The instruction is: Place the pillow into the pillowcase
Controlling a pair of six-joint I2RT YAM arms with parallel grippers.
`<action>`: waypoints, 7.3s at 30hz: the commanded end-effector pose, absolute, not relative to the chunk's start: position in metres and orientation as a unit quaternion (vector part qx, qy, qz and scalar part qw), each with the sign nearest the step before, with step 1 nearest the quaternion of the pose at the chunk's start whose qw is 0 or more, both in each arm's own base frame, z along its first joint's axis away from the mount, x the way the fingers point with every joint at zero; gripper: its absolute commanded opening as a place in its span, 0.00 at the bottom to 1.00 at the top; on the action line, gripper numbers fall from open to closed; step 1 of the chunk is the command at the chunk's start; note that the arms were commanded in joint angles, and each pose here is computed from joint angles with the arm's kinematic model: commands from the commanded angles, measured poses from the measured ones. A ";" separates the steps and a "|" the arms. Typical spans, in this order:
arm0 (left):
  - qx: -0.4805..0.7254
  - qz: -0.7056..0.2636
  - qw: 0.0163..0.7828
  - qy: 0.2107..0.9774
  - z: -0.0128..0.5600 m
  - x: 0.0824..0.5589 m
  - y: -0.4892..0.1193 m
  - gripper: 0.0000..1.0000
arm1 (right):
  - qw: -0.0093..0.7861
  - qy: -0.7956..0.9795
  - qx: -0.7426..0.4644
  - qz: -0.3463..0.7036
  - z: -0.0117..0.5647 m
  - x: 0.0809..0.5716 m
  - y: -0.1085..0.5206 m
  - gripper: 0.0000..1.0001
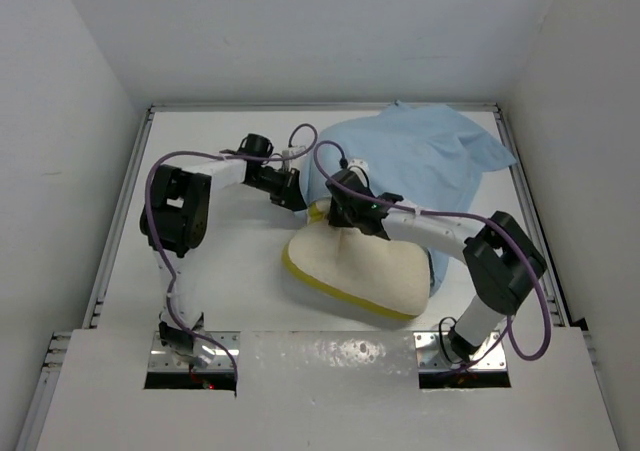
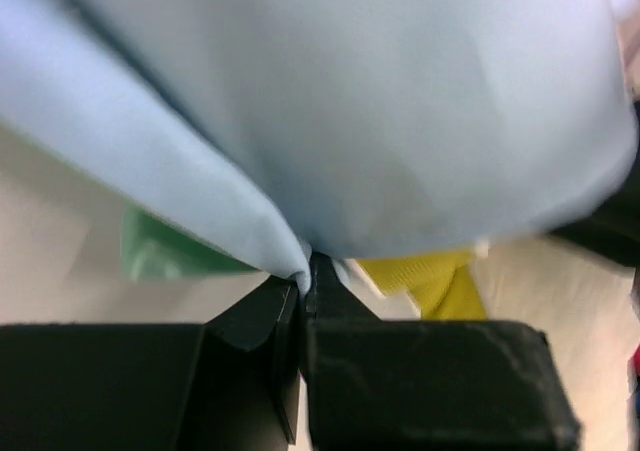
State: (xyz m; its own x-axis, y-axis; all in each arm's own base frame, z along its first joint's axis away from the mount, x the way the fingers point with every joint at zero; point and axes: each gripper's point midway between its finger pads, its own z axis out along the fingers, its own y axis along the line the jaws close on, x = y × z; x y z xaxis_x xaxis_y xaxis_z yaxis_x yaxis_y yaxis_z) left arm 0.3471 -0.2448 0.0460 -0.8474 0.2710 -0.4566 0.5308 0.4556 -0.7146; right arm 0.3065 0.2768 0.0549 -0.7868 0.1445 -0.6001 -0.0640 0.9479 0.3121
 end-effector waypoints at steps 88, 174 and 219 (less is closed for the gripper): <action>0.275 -0.323 0.849 0.314 0.743 0.320 -0.115 0.00 | 0.812 0.529 -0.094 0.228 0.644 0.267 0.154 0.00; 0.099 -0.089 0.164 0.977 -0.006 0.400 0.065 0.49 | 0.290 0.956 0.030 0.003 0.005 0.408 0.117 0.00; 0.105 -0.152 0.210 0.960 -0.036 0.466 -0.053 0.00 | 0.378 0.914 -0.147 -0.025 -0.011 0.422 0.362 0.32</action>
State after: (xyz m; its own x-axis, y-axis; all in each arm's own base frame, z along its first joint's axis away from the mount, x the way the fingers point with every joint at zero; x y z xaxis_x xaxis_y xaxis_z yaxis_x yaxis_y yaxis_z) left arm 0.4979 -0.0434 0.0103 -0.8095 0.1561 -0.5659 0.2899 0.9446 -0.1541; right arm 0.4347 0.3977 0.0414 -0.5484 -0.2572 -0.7957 -0.3167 0.9445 -0.0870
